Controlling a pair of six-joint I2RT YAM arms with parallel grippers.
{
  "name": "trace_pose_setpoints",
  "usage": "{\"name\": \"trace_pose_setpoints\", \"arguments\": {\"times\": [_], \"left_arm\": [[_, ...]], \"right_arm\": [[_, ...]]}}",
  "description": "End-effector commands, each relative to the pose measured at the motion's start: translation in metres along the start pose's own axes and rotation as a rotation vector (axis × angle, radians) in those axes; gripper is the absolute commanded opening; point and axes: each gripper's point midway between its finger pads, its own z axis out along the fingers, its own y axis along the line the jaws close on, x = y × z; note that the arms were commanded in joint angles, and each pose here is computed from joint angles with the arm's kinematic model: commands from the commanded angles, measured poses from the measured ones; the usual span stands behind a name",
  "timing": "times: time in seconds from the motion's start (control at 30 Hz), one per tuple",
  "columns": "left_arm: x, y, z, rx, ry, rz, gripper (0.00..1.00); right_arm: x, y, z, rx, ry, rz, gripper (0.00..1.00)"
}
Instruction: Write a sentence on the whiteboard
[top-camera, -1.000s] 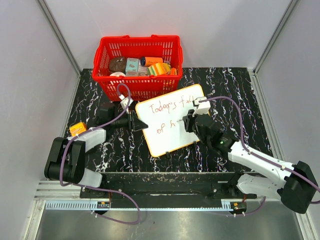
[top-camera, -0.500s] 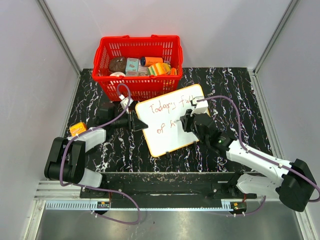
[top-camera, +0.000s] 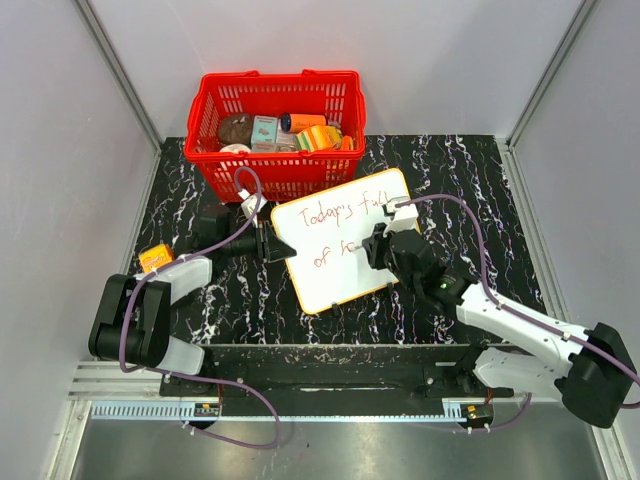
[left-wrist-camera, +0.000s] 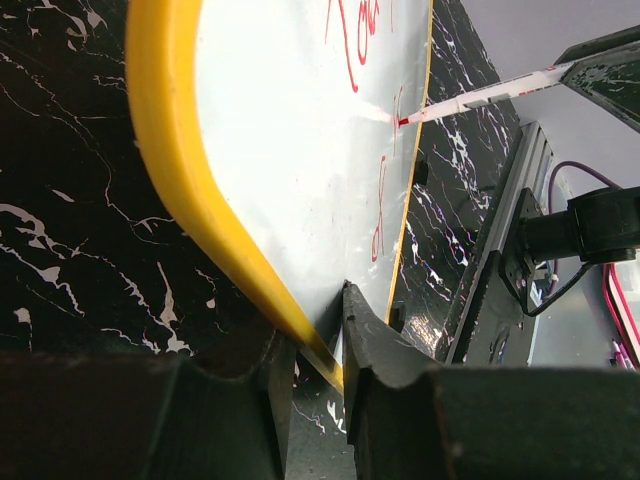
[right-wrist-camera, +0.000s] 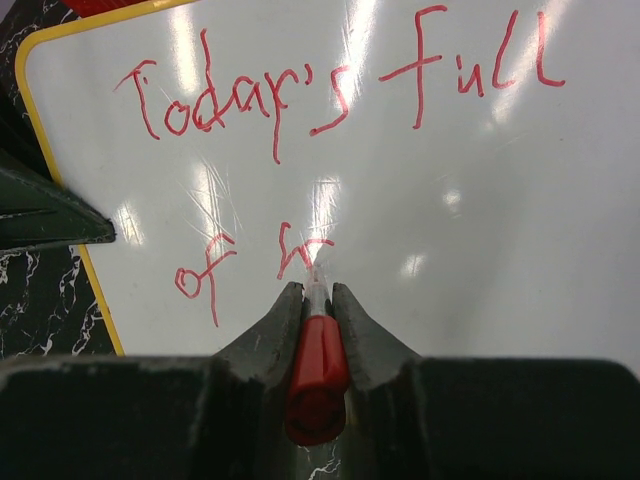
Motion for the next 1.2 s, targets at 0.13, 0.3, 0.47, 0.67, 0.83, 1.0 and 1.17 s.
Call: {"name": "trace_pose_setpoints", "arguments": {"times": [0.13,0.3,0.47,0.67,0.83,1.0,1.17], "left_arm": [[0.012,0.019,0.006,-0.077,0.031,0.085,0.0],[0.013,0.019,0.006,-0.076,0.033,0.084,0.0],[0.012,0.019,0.006,-0.076,0.033,0.085,0.0],[0.012,0.019,0.007,-0.076,0.034,0.085,0.0],[0.012,0.019,0.006,-0.076,0.034,0.085,0.0],[0.013,0.018,0.007,-0.075,0.034,0.086,0.0],[0.012,0.019,0.007,-0.077,0.034,0.086,0.0]], "right_arm": [[-0.004,-0.012,-0.004,0.05,-0.023,0.005,0.0],[-0.011,-0.013,0.0,0.069,-0.034,-0.007,0.0],[-0.026,-0.011,0.003,0.08,-0.064,-0.007,0.0],[-0.039,-0.008,0.006,0.076,-0.091,-0.001,0.0],[-0.044,-0.006,0.009,0.077,-0.1,-0.001,0.0],[-0.049,-0.003,0.003,0.053,-0.113,0.008,0.0],[-0.052,-0.009,-0.005,0.064,-0.133,0.011,0.0]]}}
